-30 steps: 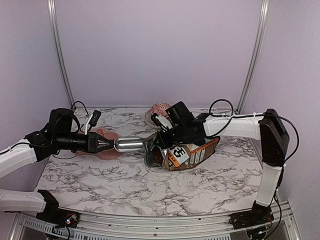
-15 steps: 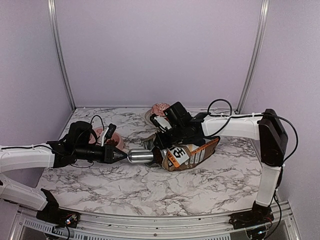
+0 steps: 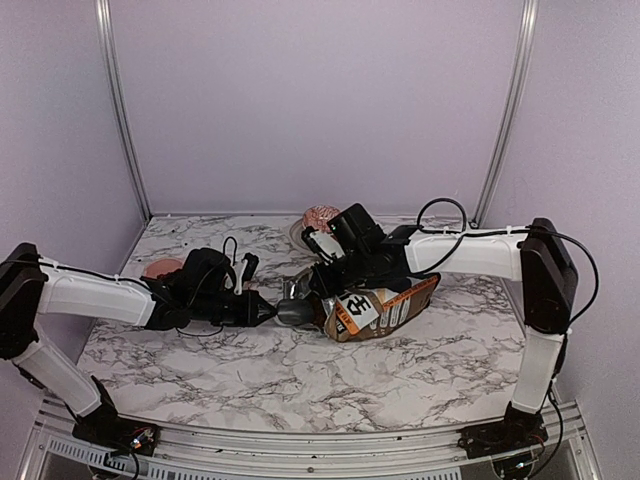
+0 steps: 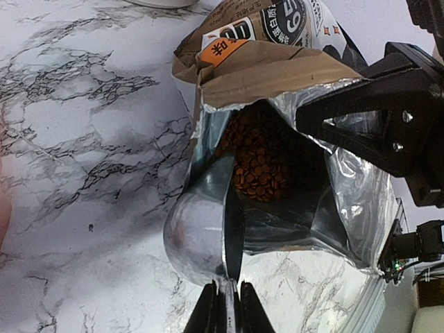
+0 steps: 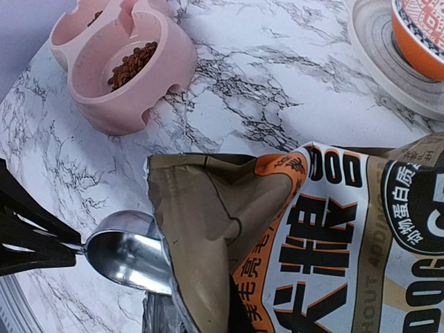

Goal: Serve the pet food
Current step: Insert the spatula into the pet food bag.

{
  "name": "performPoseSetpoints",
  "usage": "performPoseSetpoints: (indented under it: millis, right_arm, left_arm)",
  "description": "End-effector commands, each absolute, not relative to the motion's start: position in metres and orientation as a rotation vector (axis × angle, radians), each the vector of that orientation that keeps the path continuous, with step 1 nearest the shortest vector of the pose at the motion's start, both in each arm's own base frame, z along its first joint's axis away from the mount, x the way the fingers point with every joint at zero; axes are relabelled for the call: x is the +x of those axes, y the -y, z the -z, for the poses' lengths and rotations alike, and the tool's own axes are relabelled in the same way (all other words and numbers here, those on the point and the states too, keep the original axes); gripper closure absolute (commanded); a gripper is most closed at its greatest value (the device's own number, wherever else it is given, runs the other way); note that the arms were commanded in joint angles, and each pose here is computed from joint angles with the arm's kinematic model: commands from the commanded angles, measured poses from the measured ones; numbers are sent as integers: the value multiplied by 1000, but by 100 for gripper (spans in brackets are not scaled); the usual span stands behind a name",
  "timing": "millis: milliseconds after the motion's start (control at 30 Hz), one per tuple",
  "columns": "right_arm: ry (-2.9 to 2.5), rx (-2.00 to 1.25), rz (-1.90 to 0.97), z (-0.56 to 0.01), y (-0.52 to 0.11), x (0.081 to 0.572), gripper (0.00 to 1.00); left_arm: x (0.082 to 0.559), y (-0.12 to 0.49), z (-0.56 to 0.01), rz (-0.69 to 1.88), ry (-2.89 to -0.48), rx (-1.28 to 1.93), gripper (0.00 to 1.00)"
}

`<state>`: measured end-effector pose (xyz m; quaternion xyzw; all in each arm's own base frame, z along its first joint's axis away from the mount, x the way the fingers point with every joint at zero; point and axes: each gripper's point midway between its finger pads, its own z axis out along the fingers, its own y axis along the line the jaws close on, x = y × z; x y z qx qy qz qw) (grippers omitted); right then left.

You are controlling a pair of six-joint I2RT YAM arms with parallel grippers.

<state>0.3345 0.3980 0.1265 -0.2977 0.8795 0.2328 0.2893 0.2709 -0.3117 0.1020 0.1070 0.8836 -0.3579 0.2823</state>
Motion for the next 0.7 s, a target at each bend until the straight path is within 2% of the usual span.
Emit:
performPoseSetpoints:
  millis: [0, 267, 667]
  right_arm:
    - [-2316, -766, -573, -140, -387, 342, 100]
    - [-2320, -778, -583, -136, -390, 341, 100]
    - [-2323, -772, -582, -137, -389, 342, 100]
  left_arm:
    - [297, 320, -112, 873, -2307, 188, 100]
    - [309, 306, -97, 625, -2337, 70, 100]
    - [307, 330, -78, 652, -2385, 106, 100]
